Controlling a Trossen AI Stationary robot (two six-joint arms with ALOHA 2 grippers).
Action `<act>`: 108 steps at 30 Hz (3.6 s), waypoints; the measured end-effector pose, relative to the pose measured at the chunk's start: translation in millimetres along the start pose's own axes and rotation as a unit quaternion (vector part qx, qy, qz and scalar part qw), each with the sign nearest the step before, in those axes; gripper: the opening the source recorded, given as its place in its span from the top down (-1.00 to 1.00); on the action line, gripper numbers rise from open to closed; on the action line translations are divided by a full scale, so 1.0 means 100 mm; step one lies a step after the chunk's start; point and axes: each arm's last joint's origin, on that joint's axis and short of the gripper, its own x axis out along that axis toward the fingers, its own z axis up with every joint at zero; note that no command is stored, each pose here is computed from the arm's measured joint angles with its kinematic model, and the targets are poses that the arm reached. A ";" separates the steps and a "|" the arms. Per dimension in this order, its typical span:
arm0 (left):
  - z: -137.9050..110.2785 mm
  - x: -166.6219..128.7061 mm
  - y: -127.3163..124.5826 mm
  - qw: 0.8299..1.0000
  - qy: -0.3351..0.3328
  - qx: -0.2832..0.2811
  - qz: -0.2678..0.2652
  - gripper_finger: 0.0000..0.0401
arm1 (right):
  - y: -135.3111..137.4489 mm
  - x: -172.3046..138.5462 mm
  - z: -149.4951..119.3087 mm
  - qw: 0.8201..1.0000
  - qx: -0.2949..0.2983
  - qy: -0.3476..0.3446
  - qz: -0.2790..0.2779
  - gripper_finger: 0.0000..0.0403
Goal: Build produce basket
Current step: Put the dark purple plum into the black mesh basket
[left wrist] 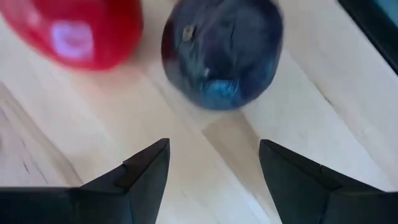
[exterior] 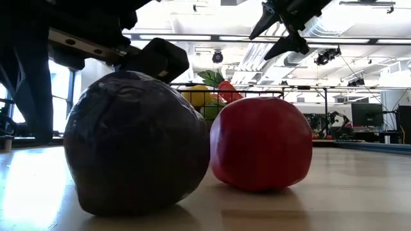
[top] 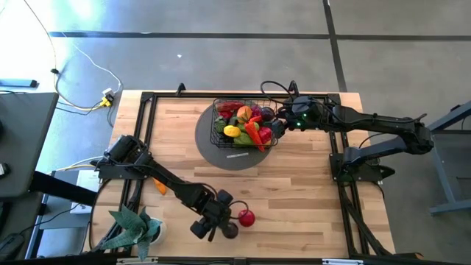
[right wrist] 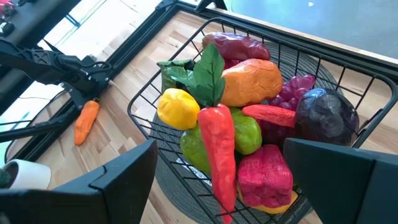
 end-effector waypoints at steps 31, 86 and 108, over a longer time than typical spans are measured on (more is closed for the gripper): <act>0.30 -0.14 -0.13 0.996 -0.070 0.040 0.026 -0.41 | 0.04 -0.01 -0.10 0.999 -0.017 0.030 -0.005 -0.65; 0.28 0.13 0.05 0.995 -0.076 0.060 -0.003 0.28 | 0.04 -0.02 -0.10 1.000 -0.004 0.030 -0.005 -0.65; 0.17 -0.04 0.12 0.997 -0.018 0.060 0.039 0.32 | 0.04 -0.02 -0.10 1.000 -0.004 0.031 -0.005 -0.65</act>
